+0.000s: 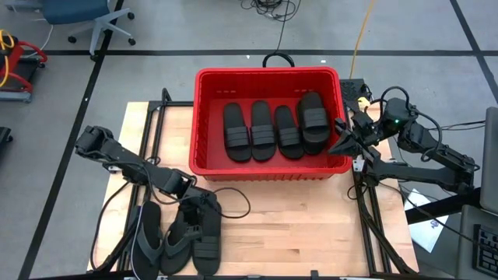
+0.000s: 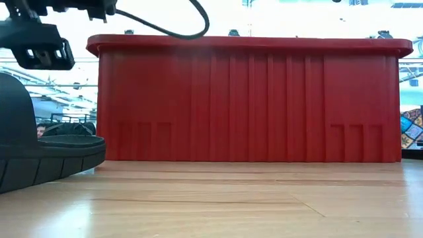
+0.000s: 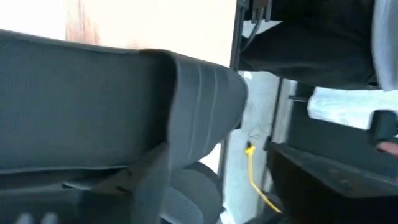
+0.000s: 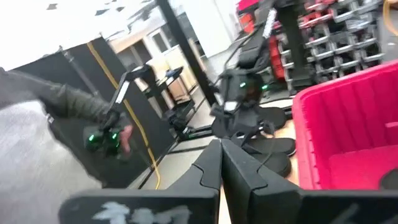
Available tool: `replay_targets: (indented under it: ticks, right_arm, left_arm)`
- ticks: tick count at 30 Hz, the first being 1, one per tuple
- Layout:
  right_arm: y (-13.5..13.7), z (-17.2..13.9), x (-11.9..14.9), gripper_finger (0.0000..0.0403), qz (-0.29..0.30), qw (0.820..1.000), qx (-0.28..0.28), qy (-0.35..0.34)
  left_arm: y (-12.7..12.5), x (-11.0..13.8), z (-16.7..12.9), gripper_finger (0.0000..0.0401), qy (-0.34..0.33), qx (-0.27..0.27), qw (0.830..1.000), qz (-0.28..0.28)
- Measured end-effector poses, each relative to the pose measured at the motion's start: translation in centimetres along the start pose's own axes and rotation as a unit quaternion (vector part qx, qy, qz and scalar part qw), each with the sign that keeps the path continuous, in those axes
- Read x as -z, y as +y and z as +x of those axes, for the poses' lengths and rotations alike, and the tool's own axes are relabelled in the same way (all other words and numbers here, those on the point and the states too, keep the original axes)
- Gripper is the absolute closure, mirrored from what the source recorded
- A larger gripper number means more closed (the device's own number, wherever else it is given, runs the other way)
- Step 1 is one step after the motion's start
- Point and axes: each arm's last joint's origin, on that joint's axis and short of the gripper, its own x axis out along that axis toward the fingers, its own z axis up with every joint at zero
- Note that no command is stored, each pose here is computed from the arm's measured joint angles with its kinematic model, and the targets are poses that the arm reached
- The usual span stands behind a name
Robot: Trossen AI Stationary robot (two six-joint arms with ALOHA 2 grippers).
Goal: Pick and place slides into bin
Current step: Put the black slide into the red bin
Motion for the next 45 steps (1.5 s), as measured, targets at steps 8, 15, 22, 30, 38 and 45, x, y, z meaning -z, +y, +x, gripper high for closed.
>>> replay_targets:
  ticks: [8, 15, 22, 30, 38, 45]
  right_arm:
    - [-0.1, 0.2, -0.2, 0.0403, 0.024, 1.000, -0.001, -0.007]
    - [-0.1, 0.2, -0.2, 0.0403, 0.013, 1.000, 0.000, -0.007]
    - [-0.1, 0.2, -0.2, 0.0403, 0.013, 1.000, -0.003, -0.005]
    - [-0.1, 0.2, -0.2, 0.0403, 0.010, 1.000, -0.003, -0.004]
    - [-0.1, 0.2, -0.2, 0.0403, -0.003, 1.000, -0.004, -0.003]
    - [-0.1, 0.2, -0.2, 0.0403, -0.034, 0.999, -0.004, -0.003]
  left_arm:
    - [0.1, -0.5, 0.2, 0.0044, -0.033, -0.020, 0.997, 0.069]
    - [0.8, -1.3, 1.7, 0.0049, -0.034, -0.035, 0.995, 0.083]
    - [1.5, -1.9, 4.0, 0.0090, 0.003, 0.000, 0.998, 0.068]
    - [2.0, -1.9, 6.2, 0.0149, 0.023, -0.003, 0.999, 0.048]
    - [1.5, -2.3, 6.5, 0.0335, 0.013, 0.028, 0.997, 0.074]
    - [-0.5, -3.6, 5.7, 0.0380, -0.008, 0.053, 0.993, 0.101]
